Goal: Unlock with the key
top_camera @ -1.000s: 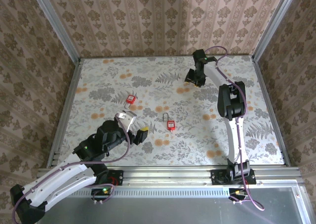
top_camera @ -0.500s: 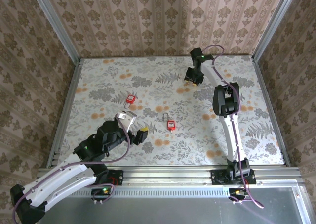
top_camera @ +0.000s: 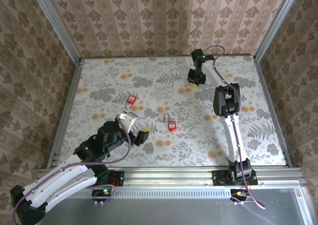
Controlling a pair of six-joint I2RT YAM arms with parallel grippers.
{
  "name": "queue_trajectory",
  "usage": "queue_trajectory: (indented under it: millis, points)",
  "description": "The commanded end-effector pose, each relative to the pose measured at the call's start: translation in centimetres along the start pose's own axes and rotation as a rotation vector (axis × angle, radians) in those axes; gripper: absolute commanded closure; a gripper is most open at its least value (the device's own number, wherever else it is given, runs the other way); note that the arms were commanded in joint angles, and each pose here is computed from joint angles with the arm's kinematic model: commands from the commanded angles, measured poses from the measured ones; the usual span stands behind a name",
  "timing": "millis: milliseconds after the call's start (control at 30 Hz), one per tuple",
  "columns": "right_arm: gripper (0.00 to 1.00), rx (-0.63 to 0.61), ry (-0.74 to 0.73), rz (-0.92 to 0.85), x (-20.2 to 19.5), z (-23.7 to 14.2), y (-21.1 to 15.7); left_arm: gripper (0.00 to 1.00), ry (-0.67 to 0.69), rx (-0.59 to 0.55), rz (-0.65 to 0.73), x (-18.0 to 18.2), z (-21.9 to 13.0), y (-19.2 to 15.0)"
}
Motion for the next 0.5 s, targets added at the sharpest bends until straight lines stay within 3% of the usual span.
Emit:
queue_trajectory:
  millis: [0, 100, 267, 467]
  points:
    - [0.95, 0.054, -0.044, -0.021, -0.1, 0.9, -1.0, 0.00, -0.017, -0.015, -0.017, 0.0, -0.2, 0.1]
    - [1.00, 0.041, -0.025, -0.034, 0.2, 0.1, -1.3, 0.00, -0.027, -0.021, -0.021, -0.2, -0.2, 0.3]
    - [1.00, 0.005, 0.017, -0.062, 0.4, -2.2, -2.8, 0.00, -0.071, -0.038, -0.073, -0.7, 0.3, 0.9]
    - [1.00, -0.141, 0.140, -0.095, 0.3, -8.1, -6.8, 0.00, -0.112, 0.000, -0.268, -1.9, 2.3, 2.7]
Point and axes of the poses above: each hand's point on the last joint's axis, 136 mm out from that joint toward the fingers, its own z axis out along the fingers, its own x axis along the line the jaws close on, y = z × x, the point moved 10 cm from there along -z, back along the fingers, and after that the axes turned 12 degrees about -z, right-handed, at the moved point
